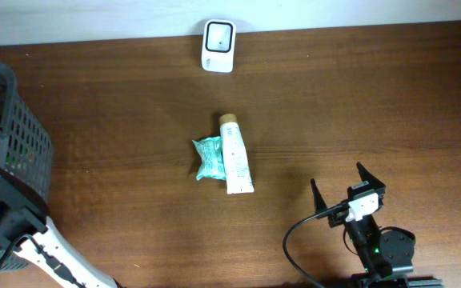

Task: Scan the item barcode
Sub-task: 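Reach the left gripper into the basket and grasp the green jar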

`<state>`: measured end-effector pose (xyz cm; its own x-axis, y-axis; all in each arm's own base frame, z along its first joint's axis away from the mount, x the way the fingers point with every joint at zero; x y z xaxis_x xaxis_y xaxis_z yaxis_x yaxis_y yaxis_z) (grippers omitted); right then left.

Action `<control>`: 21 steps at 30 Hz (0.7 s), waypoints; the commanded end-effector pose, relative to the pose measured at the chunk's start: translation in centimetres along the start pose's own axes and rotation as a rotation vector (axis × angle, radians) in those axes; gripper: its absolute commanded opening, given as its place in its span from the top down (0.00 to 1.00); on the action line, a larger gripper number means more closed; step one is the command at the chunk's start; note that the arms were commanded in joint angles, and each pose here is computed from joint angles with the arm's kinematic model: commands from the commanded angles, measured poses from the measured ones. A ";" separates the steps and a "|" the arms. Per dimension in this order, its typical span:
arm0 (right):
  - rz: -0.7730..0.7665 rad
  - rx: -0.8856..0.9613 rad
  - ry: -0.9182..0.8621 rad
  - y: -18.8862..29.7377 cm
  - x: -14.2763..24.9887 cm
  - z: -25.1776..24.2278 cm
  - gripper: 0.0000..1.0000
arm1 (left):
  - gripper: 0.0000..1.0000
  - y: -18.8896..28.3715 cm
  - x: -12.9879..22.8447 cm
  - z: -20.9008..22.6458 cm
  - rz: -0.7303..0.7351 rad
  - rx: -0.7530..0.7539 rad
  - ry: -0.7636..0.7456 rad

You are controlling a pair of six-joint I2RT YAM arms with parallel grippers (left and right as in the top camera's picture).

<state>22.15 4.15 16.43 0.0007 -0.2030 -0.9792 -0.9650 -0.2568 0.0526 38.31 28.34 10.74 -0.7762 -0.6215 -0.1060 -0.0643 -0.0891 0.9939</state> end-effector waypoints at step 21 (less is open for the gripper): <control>-0.002 -0.008 -0.004 0.0 0.1 0.2 0.01 | 0.52 33.1 8.9 -5.0 -0.632 0.312 -0.018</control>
<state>22.15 4.15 16.43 0.0007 -0.2030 -0.9792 -0.9650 -0.2568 0.0526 31.78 20.01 41.47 -0.5084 -0.5438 -0.6677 -0.6250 -0.3004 0.7205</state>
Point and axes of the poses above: each gripper's point midway between its finger pads, its own y axis back along the fingers, its own z axis along the line the jaws close on, x = y × z, the point moved 2 cm from there along y, back along the fingers, and after that the axes turned 3 degrees about y, right-handed, at the moved point
